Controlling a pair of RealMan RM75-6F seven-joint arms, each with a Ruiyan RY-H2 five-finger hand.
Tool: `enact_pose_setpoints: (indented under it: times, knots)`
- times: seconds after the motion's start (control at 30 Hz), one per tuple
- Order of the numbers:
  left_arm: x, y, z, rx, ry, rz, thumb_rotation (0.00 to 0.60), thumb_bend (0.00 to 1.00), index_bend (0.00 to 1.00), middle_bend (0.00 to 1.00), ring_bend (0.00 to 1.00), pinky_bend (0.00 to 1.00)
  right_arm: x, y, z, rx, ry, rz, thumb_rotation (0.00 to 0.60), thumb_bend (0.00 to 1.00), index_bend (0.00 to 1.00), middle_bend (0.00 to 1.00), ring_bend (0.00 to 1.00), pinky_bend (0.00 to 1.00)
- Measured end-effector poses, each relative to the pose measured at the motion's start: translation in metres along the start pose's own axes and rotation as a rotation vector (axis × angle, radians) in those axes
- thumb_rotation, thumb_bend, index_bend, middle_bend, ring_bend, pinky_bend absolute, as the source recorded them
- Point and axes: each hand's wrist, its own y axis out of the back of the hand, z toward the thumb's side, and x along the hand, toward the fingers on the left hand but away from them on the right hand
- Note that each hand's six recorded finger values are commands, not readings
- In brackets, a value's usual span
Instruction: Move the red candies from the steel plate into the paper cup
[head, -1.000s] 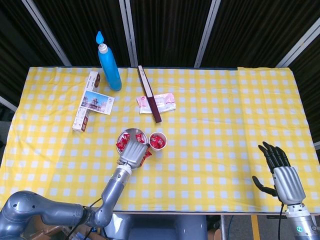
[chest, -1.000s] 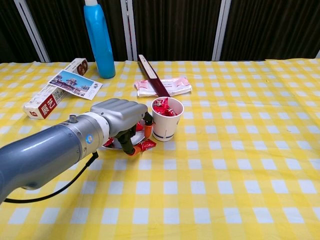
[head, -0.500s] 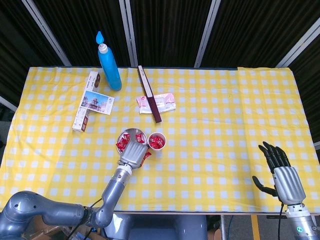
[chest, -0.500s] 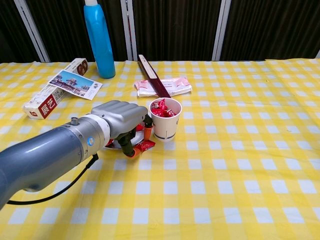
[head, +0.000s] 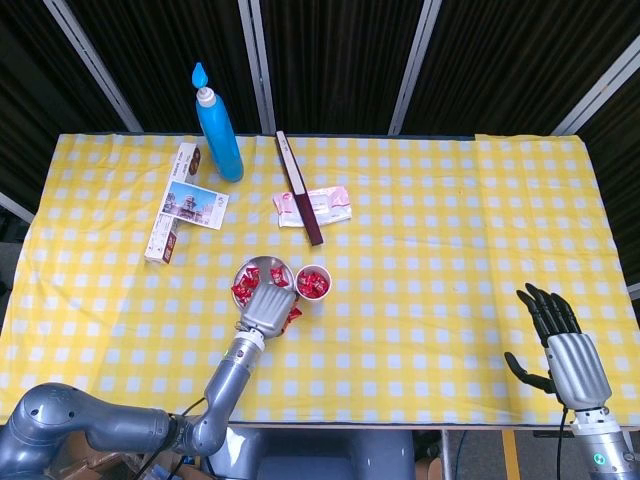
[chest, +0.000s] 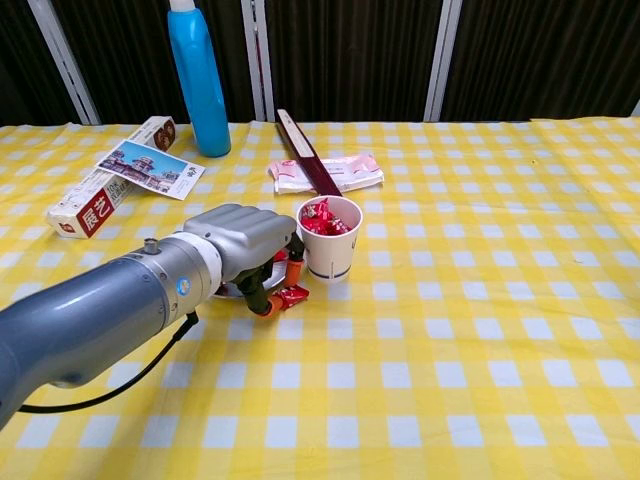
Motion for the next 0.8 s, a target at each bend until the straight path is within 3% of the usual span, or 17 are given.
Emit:
enact_pose_setpoints:
  times: [0.5,0.8]
  knots:
    - [-0.009,0.005,-0.005,-0.002,-0.013,0.01,0.6,0.42,0.51,0.97,0.99,1.0,0.0,0.001,0.0,-0.002,-0.002,-0.002,0.6,0.39,0.0,0.0,0.0,0.0]
    - [-0.036,0.03,-0.008,-0.039,-0.07,0.061,0.6,0.42,0.51,0.97,0.99,1.0,0.0,0.0,0.0,0.002,0.001,0.001,0.6,0.39,0.0,0.0,0.0,0.0]
